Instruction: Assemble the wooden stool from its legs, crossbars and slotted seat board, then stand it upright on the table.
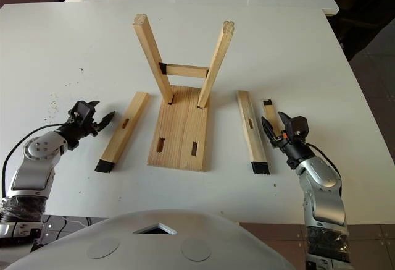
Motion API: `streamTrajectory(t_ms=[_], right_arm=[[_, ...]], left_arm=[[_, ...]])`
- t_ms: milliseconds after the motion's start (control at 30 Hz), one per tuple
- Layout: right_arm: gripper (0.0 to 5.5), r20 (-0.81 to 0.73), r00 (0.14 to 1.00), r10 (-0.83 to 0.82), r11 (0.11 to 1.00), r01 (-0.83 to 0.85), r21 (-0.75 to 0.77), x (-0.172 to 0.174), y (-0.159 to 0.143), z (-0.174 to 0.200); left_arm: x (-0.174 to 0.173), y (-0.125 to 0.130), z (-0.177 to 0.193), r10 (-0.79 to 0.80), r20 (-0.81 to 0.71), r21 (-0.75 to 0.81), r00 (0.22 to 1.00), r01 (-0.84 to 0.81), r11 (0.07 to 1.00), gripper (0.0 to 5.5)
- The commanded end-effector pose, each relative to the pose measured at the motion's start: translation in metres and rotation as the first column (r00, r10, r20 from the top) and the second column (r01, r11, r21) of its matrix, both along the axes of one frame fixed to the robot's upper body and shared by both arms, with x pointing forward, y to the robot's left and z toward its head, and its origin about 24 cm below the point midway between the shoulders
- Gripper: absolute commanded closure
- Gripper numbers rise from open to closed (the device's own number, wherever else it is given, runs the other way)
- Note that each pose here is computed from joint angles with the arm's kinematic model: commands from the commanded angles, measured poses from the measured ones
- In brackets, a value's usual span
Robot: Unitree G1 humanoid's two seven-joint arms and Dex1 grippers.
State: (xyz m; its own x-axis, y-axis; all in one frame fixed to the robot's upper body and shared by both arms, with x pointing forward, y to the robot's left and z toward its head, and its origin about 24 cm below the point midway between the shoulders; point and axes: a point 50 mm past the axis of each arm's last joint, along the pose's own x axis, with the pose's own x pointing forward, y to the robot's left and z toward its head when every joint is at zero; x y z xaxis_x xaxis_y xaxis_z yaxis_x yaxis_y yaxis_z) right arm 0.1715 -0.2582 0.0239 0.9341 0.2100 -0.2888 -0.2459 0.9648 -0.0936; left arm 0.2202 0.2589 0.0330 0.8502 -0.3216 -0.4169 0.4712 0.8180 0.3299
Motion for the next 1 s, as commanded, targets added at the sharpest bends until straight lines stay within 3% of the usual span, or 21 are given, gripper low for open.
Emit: streamTrajectory(t_ms=[33,333,600,1000], right_arm=[[2.80,0.003,1.000,-0.031,1.000,0.031,0.006,-0.003,0.001,-0.004],[2.80,0.006,0.991,-0.133,0.991,0.133,-0.015,-0.005,-0.013,-0.011],[2.80,-0.143,0.984,-0.111,0.993,0.105,-0.049,-0.025,-0.007,-0.035],[2.98,-0.186,0.979,-0.085,0.995,0.076,-0.059,-0.029,-0.010,-0.034]], left_arm=[[0.001,0.000,-0.001,-0.020,-0.026,0.016,0.999,0.021,1.000,2.51],[0.003,0.000,0.000,-0.030,-0.027,0.018,0.999,0.031,0.999,2.51],[0.001,-0.002,0.002,-0.040,-0.029,0.017,0.999,0.040,0.999,2.51],[-0.004,-0.004,-0.001,-0.021,-0.037,0.009,0.999,0.021,1.000,2.51]])
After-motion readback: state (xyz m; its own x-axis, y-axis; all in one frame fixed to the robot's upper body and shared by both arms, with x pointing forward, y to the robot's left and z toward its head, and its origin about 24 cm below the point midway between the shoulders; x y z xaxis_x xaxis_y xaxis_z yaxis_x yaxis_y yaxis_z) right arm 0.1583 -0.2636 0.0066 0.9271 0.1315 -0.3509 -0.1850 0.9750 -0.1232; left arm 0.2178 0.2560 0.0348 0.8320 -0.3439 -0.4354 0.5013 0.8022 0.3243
